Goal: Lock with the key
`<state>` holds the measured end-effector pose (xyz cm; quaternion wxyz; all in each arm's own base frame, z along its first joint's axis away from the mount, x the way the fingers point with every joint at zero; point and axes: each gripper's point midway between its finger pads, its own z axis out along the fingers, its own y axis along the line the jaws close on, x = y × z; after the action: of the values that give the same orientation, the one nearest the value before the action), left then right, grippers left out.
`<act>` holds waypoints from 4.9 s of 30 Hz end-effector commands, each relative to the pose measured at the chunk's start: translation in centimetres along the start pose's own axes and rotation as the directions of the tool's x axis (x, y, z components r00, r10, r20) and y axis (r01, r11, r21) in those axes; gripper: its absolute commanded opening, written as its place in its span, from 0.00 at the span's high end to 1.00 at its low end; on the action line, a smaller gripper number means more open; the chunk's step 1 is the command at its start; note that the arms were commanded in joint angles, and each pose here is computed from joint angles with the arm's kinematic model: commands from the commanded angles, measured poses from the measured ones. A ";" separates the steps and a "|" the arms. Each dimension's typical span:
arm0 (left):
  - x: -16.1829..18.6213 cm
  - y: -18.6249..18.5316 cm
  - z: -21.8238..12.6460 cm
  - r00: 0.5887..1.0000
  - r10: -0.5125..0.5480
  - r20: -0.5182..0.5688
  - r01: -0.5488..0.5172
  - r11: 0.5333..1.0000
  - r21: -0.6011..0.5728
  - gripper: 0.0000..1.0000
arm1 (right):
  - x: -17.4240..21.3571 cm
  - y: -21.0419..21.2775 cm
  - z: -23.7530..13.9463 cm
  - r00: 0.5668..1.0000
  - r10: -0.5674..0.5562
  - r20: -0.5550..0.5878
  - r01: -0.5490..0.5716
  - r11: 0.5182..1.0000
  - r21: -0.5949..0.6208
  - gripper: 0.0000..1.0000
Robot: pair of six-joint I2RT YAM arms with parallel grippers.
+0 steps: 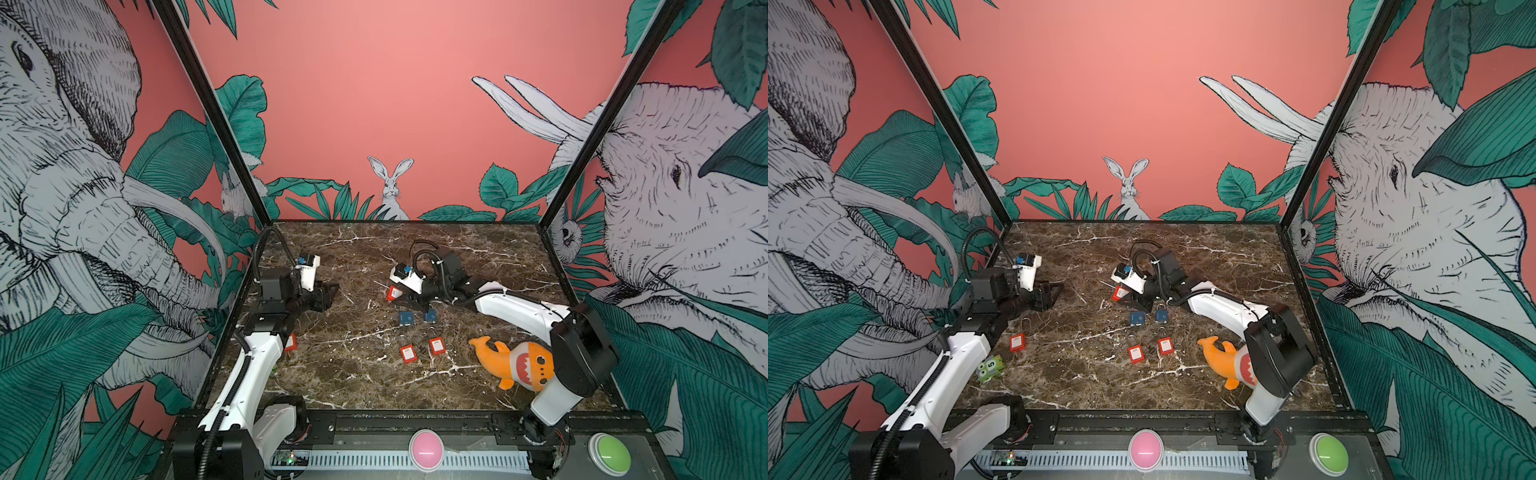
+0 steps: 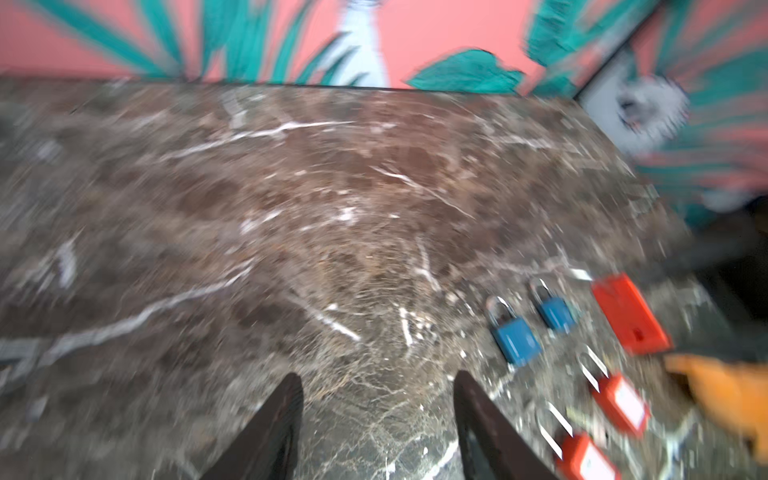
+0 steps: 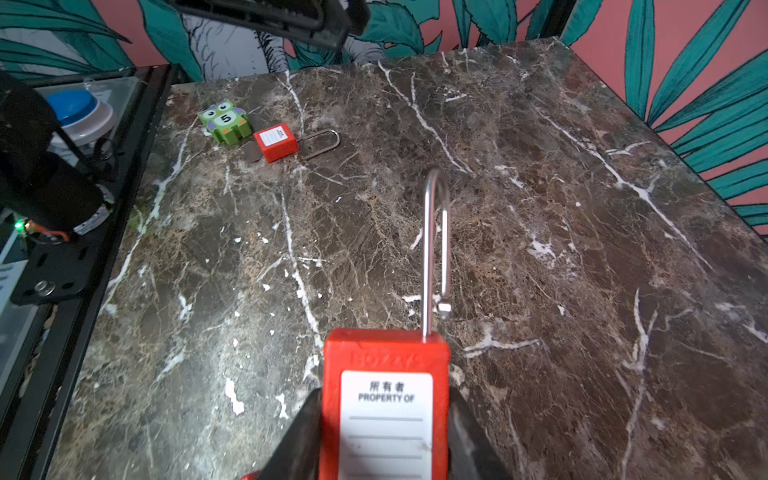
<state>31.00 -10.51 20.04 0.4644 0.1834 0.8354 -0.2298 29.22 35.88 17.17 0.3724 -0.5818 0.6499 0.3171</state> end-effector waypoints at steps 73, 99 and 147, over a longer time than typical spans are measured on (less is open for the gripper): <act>1.9 -14.3 2.8 0.827 0.516 0.224 -0.534 0.593 0.603 1.00 | -1.7 3.9 -4.0 0.970 -0.241 0.032 0.244 0.962 -0.120 0.74; -0.3 -16.6 2.0 0.850 0.395 0.349 -0.523 0.558 0.644 1.00 | -0.2 2.9 -7.0 0.966 -0.219 -0.136 0.197 0.968 -0.158 0.49; 0.1 -21.3 5.3 0.857 0.361 0.367 -0.508 0.476 0.718 1.00 | -3.0 2.5 -6.2 0.957 -0.280 -0.075 0.263 0.947 -0.184 0.84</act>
<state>24.42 -29.61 20.14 0.4303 0.5466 0.5643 -0.4447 25.97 29.89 19.55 0.2698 -0.6966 0.6063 0.2727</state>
